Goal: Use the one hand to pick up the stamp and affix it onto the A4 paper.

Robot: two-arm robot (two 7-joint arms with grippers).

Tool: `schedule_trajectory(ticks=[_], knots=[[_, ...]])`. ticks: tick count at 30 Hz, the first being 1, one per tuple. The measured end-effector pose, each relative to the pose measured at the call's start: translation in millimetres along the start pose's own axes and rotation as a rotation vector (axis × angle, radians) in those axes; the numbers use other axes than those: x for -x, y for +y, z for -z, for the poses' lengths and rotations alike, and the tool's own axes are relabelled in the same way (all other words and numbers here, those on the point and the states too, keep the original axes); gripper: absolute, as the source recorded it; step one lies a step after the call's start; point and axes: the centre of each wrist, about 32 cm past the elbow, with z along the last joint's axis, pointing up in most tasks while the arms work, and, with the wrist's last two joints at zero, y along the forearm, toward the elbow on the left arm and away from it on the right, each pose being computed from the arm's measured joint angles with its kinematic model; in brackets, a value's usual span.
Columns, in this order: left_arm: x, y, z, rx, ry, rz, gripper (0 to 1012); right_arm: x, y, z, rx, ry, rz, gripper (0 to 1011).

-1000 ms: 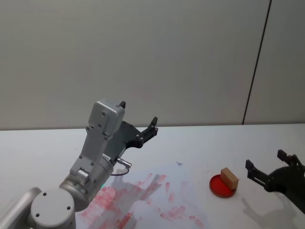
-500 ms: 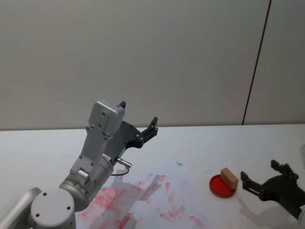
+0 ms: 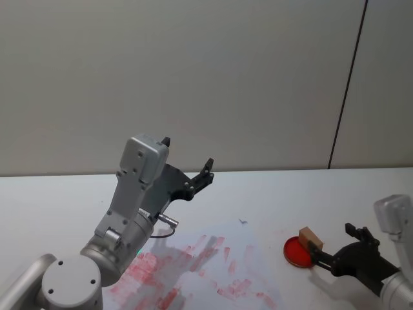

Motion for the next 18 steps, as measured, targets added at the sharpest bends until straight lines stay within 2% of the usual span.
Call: schedule_trajectory(ticks=[13, 18], knots=[[0.0, 0.0, 0.0, 0.0, 0.0, 0.0, 1001, 3.7, 22.3, 5.6, 0.02, -0.018, -0.017, 994], [0.0, 0.0, 0.0, 0.0, 0.0, 0.0, 1001, 4.6, 26.5, 6.4, 0.023, -0.022, -0.021, 902]])
